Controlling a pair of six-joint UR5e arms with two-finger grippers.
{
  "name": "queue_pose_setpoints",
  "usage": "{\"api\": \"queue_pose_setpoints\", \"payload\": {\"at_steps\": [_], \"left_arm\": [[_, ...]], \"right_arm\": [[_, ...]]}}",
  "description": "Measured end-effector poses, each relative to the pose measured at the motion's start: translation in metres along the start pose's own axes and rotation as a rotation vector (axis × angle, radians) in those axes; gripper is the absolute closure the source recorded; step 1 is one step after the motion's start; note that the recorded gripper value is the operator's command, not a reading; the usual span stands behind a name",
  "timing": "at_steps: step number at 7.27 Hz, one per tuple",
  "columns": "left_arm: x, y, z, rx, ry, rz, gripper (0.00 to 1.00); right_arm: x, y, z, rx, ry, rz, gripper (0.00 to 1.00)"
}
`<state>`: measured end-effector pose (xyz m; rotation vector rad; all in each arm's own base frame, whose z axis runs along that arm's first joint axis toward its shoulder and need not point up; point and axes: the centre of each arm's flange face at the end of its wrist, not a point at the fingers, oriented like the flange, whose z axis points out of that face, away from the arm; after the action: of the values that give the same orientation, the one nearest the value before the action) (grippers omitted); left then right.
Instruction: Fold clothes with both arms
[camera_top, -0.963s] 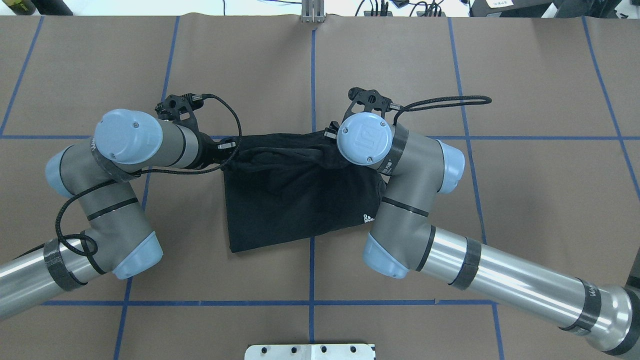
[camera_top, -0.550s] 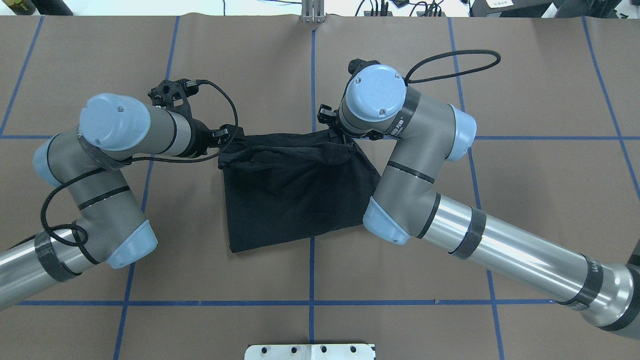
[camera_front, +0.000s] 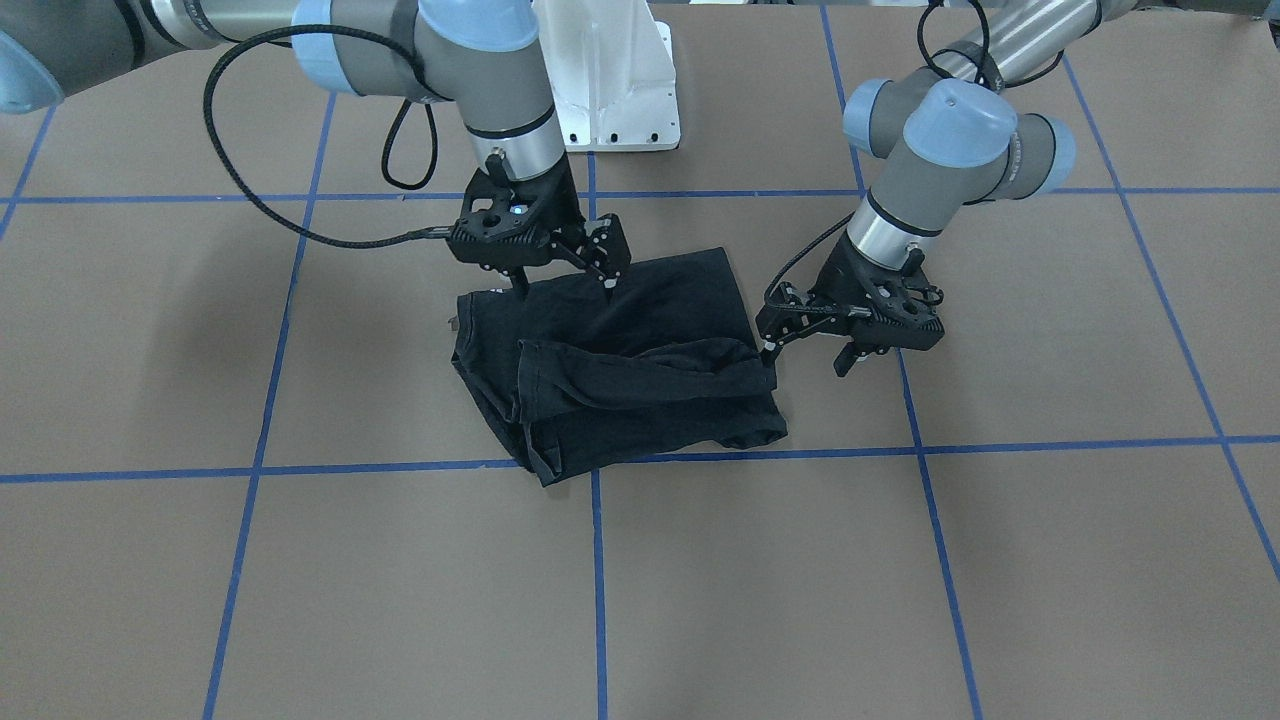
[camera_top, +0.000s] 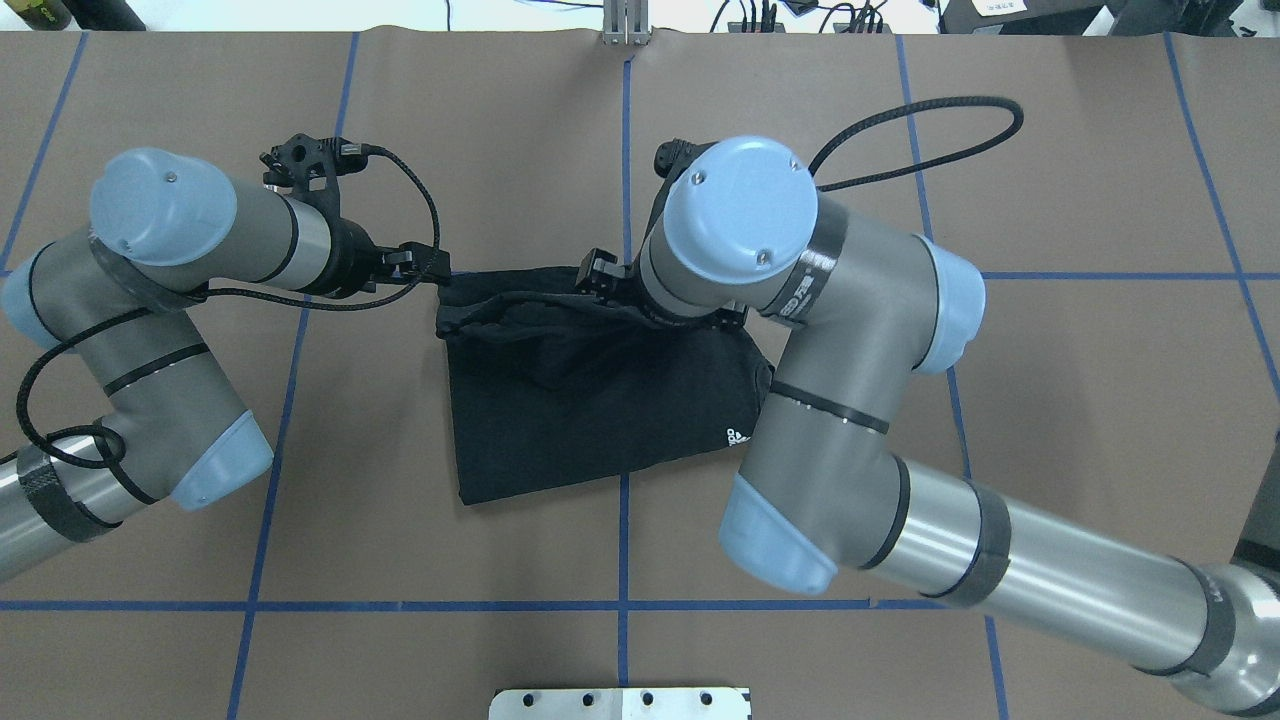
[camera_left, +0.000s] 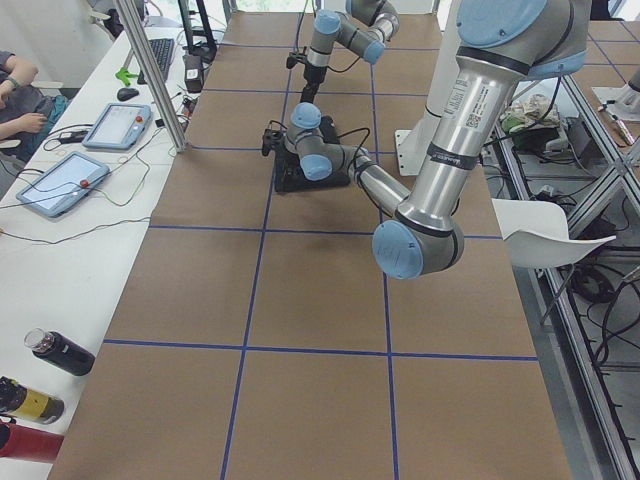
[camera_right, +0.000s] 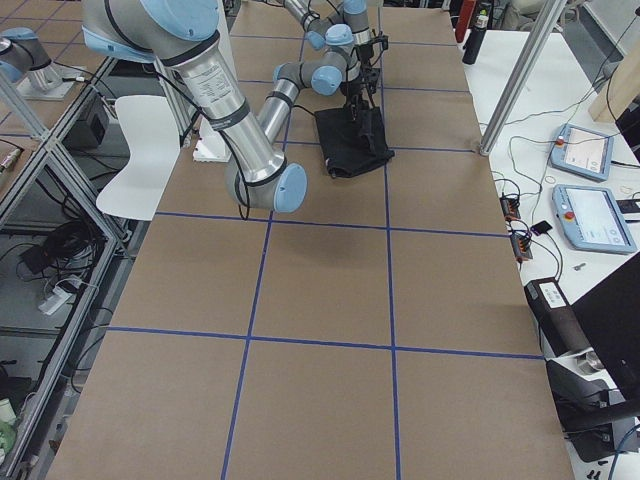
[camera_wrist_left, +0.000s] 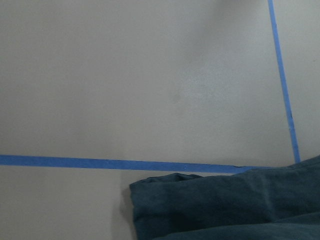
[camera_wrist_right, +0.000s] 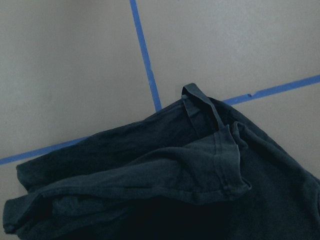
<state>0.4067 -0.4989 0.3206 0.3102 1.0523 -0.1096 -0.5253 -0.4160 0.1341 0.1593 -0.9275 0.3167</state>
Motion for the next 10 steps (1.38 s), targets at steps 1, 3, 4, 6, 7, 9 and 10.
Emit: {"api": "queue_pose_setpoints", "payload": {"at_steps": [1, 3, 4, 6, 7, 9, 10], "left_arm": [[-0.003, -0.001, -0.001, -0.002, 0.001, 0.011, 0.0], [-0.004, -0.001, -0.003, -0.003, 0.004, 0.014, 0.0], [-0.002, -0.001, -0.006, -0.001, 0.009, 0.015, 0.0], [0.0, 0.0, -0.009, 0.002, 0.016, 0.015, 0.0], [0.001, 0.0, -0.01, 0.002, 0.018, 0.015, 0.0], [0.004, 0.0, -0.014, 0.002, 0.027, 0.016, 0.0], [0.005, 0.001, -0.017, -0.001, 0.032, 0.015, 0.0]], "right_arm": [[-0.005, 0.038, 0.017, 0.025, 0.022, -0.039, 0.47], [-0.01, 0.068, 0.054, 0.052, 0.063, -0.081, 0.57], [-0.011, 0.068, 0.078, 0.07, 0.057, -0.093, 0.65], [-0.025, 0.038, 0.122, 0.138, 0.055, -0.105, 1.0], [-0.034, 0.01, 0.131, 0.17, 0.071, -0.109, 1.0], [-0.031, -0.058, 0.151, 0.235, 0.09, -0.145, 1.0], [-0.024, -0.089, 0.161, 0.269, 0.09, -0.171, 1.0]]}}
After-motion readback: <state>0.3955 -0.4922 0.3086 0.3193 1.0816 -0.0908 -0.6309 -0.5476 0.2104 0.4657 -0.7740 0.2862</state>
